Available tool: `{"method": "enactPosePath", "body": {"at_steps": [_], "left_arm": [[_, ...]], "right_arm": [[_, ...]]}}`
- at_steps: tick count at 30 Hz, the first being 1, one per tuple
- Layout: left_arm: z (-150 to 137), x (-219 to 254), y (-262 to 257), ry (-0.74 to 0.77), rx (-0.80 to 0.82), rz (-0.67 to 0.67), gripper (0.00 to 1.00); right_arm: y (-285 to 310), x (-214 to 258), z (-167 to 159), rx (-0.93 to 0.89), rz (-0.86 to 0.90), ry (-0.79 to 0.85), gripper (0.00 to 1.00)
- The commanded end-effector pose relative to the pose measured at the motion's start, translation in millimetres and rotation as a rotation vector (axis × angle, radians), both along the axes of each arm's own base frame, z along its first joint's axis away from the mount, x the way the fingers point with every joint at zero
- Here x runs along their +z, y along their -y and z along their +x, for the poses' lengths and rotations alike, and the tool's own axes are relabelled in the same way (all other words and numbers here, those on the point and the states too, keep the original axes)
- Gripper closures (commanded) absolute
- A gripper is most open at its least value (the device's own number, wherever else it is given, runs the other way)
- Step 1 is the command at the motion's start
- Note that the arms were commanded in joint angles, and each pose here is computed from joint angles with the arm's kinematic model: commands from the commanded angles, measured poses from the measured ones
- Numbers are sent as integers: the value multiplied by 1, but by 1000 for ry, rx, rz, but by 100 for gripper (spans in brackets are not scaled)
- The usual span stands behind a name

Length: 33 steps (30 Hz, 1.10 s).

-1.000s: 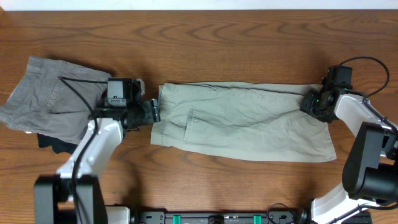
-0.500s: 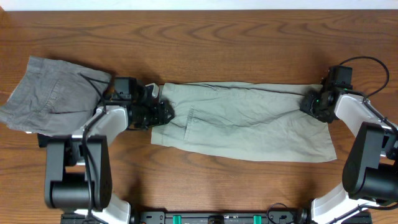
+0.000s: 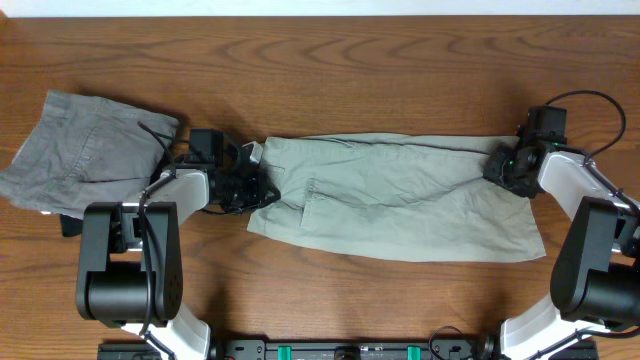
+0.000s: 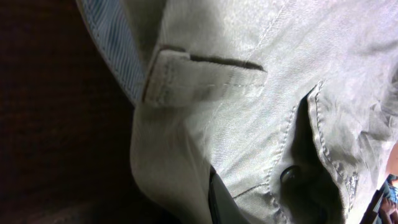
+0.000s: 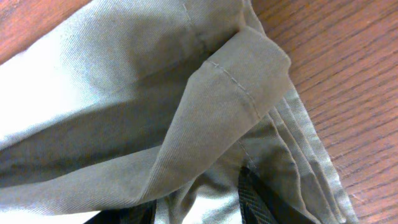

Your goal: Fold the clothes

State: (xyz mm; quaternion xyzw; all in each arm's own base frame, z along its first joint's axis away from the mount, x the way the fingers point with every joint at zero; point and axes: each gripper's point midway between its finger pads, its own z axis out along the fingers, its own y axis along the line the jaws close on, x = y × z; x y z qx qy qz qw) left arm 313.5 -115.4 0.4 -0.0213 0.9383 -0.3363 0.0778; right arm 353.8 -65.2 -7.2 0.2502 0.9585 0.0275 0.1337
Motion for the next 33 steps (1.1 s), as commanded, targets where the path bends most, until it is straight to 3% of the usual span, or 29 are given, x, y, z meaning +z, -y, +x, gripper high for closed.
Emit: {"method": "enactPosePath", "body": {"at_steps": [1, 4, 9, 16, 23, 33], "left_arm": [[-5, 0, -17, -2, 25, 104, 94], [0, 13, -37, 22, 62, 220, 94], [14, 55, -42, 138, 87, 232, 94], [18, 103, -42, 275, 104, 226, 94], [24, 132, -46, 368, 125, 245, 94], [29, 151, -46, 387, 134, 241, 94]], "right_arm": [[-2, -47, -59, 14, 28, -209, 56], [-15, -23, -41, 86, 91, -106, 55], [-55, 52, -8, 281, 247, 177, 53], [-132, 140, -16, 565, 357, 413, 55], [-211, 142, -41, 785, 414, 375, 66], [-281, 102, -49, 908, 422, 295, 67]]}}
